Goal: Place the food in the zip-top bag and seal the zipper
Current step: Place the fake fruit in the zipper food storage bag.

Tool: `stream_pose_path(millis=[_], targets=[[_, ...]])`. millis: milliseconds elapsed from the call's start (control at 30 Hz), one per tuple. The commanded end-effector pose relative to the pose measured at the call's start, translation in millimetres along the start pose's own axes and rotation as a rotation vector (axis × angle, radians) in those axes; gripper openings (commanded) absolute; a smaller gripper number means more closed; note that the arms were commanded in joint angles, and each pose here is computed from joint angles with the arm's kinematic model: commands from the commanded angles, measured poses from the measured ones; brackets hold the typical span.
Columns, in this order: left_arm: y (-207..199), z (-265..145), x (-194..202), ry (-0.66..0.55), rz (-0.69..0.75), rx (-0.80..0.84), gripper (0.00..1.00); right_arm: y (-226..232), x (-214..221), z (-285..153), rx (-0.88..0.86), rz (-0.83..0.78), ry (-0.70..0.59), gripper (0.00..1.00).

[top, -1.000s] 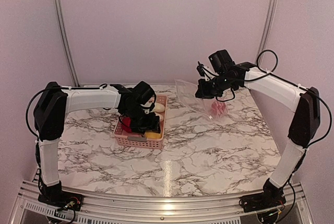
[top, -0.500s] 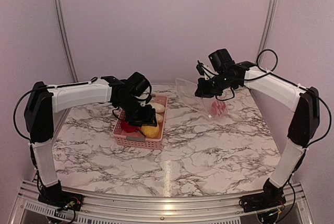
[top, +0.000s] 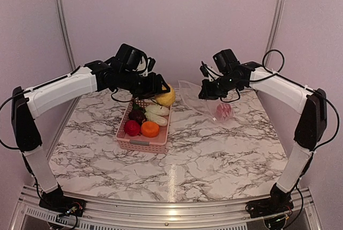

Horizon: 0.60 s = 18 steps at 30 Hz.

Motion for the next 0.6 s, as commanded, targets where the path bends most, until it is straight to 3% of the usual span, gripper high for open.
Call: stream_pose_path(millis=[0, 367, 567], targets=[[-34.7, -25.6, -27.6, -0.200, -0.021, 0.273, 0.52, 13.7, -11.6, -5.3, -0.039, -0.008, -0.024, 0.00], [-51.6, 19.2, -37.7, -0.213, -0.143, 0.464, 0.48, 23.2, -23.0, -18.2, -0.116, 0.036, -0.044, 0.00], [-57.8, 46.5, -33.7, -0.212, -0.177, 0.408, 0.45, 26.2, -23.6, -28.4, -0.133, 0.072, -0.067, 0.00]])
Point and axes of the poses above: each gripper's point midway between its finger pads, its own z axis out along the fingers, its own y axis along the line the jaws close on, x = y × z, the point moved 10 cm from there along -z, back along the fingers, and after that the axes turned 9 degrees about -z, right-handed, at the moved point
